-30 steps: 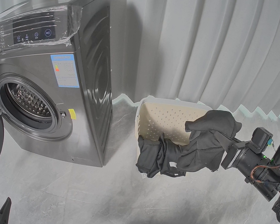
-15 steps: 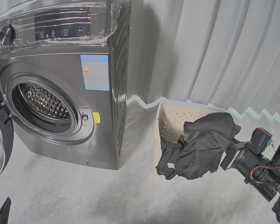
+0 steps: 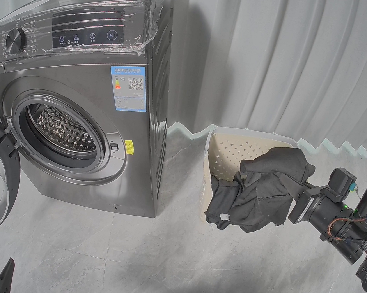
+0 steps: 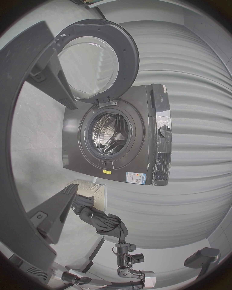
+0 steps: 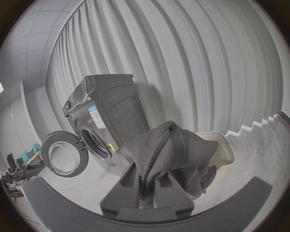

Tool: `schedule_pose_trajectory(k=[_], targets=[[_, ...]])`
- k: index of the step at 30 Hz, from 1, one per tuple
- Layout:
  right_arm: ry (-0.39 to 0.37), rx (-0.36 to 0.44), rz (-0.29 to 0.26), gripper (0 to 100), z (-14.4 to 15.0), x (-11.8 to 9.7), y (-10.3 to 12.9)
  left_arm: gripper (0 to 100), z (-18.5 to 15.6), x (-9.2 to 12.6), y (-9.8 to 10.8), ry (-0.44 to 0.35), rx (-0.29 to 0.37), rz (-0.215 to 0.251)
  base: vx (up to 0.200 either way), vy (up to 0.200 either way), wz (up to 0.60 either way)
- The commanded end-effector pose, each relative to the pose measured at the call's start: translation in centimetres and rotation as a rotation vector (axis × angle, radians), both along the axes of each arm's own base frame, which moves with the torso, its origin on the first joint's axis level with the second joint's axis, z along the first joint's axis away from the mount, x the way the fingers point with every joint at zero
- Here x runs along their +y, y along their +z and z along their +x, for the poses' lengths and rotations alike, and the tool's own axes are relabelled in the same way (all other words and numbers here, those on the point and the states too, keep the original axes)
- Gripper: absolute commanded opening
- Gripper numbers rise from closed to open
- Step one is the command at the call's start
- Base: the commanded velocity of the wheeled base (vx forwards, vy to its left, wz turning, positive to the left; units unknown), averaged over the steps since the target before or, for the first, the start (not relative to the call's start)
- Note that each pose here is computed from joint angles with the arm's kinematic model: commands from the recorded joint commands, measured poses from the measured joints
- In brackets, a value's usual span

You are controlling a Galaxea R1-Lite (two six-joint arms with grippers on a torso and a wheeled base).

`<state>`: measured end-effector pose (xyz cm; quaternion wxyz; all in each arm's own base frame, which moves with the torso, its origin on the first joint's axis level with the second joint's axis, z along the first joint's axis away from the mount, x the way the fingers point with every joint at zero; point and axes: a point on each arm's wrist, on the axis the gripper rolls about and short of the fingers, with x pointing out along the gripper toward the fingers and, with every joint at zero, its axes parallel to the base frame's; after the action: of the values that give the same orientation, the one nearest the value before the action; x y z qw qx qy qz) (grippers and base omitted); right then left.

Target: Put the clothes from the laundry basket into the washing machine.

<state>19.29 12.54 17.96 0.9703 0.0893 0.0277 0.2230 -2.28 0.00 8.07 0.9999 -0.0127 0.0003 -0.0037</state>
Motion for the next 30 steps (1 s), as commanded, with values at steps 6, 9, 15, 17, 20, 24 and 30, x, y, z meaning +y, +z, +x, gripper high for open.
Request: schedule_pose_trajectory(k=[6, 9, 15, 17, 20, 24, 30], targets=[[0.001, 0.005, -0.003, 0, 0.02, 0.04, -0.15, 100, -0.02, 0.0, -0.44, -0.002, -0.002, -0.001, 0.0, 0.167, 0.0], [0.001, 0.006, -0.004, 0, 0.0, 0.03, -0.18, 100, -0.02, 0.0, -0.44, -0.002, -0.002, -0.001, 0.0, 0.2, 0.0], [0.005, 0.006, -0.004, 0, -0.05, 0.11, -0.18, 100, -0.02, 0.0, -0.44, -0.002, -0.002, -0.001, 0.0, 0.2, 0.0], [0.005, 0.006, -0.004, 0, -0.05, 0.11, -0.18, 100, -0.02, 0.0, -0.44, -0.002, -0.002, -0.001, 0.0, 0.2, 0.0], [0.005, 0.006, -0.004, 0, -0.05, 0.11, -0.18, 100, -0.02, 0.0, -0.44, -0.002, -0.002, -0.001, 0.0, 0.2, 0.0], [0.005, 0.006, -0.004, 0, -0.05, 0.11, -0.18, 100, -0.02, 0.0, -0.44, 0.0, -0.002, -0.001, 0.0, 0.2, 0.0], [0.005, 0.006, -0.004, 0, -0.05, 0.11, -0.18, 100, -0.02, 0.0, -0.44, -0.002, -0.002, -0.001, 0.0, 0.2, 0.0]])
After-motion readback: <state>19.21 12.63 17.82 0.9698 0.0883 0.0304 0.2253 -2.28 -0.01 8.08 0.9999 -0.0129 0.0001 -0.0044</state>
